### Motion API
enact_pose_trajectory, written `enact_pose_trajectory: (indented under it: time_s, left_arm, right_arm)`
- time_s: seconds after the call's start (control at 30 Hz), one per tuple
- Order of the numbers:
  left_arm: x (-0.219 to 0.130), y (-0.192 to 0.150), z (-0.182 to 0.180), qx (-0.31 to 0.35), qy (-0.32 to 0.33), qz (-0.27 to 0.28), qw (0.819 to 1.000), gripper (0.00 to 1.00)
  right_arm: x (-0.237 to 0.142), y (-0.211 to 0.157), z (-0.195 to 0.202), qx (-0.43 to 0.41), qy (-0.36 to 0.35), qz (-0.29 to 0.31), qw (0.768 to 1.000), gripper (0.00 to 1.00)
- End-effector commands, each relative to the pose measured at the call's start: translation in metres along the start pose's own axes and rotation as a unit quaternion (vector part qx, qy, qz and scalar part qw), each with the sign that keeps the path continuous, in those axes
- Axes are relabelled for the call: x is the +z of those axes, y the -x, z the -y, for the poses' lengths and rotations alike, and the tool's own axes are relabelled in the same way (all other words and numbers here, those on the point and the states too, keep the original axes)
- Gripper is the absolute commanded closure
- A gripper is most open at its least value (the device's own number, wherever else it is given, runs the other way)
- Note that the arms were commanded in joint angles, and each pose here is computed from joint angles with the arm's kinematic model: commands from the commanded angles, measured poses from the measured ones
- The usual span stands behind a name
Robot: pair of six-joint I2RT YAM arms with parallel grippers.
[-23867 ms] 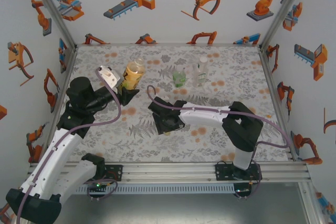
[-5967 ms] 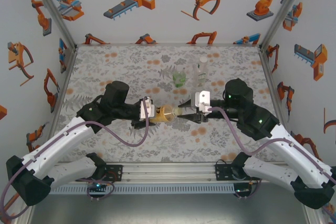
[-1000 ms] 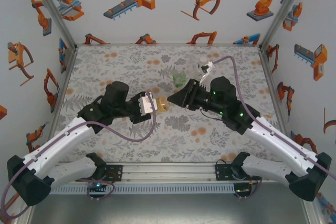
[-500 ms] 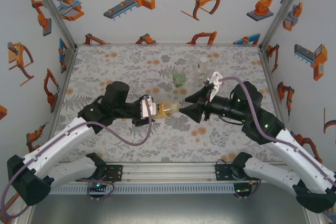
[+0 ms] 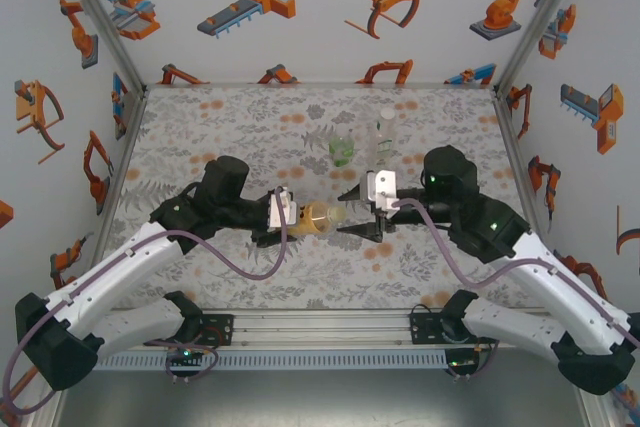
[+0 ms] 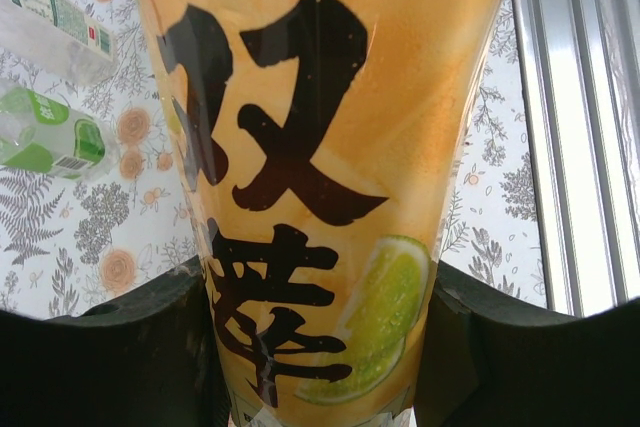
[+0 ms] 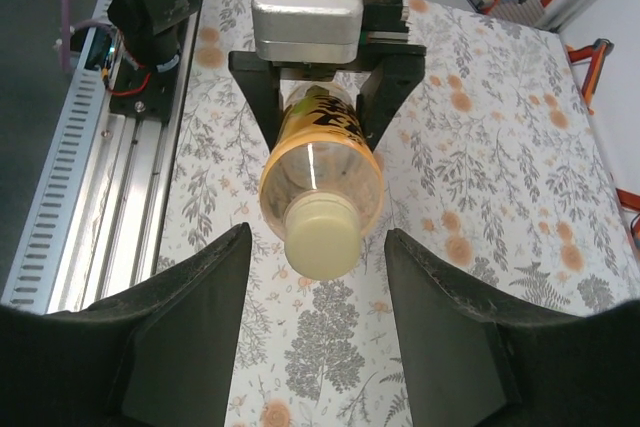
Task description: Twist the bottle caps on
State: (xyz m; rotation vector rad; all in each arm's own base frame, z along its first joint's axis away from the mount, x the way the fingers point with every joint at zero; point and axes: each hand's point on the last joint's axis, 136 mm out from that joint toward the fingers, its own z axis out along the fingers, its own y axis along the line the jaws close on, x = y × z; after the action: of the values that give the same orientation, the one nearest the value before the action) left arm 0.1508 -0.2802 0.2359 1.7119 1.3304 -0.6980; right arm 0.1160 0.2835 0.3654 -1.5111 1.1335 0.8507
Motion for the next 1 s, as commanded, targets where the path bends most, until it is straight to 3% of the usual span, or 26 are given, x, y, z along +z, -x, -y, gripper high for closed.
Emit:
enact_pose_trajectory:
  time_s: [0.0, 0.4, 0.87, 0.97]
  left_arm:
    - [-0.005, 0.015, 0.002, 0.016, -0.011, 0.020, 1.000, 1.00]
    - [-0.006, 0.016, 0.002, 0.019, -0.010, 0.021, 1.000, 1.00]
    - [-0.006, 0.016, 0.002, 0.018, -0.009, 0.020, 1.000, 1.00]
    - [-0.006, 0.016, 0.002, 0.019, -0.008, 0.019, 1.000, 1.00]
  right_arm:
    - [-0.002, 0.016, -0.004, -0.040, 0.015, 0.023, 0.999, 0.46]
    - [-0.002, 0.011, -0.003, -0.044, 0.005, 0.023, 0.999, 0.59]
    - [0.001, 0.004, -0.003, -0.039, 0.005, 0.017, 0.999, 0.61]
    - [0.002, 0.002, -0.002, -0.038, 0.003, 0.014, 0.999, 0.66]
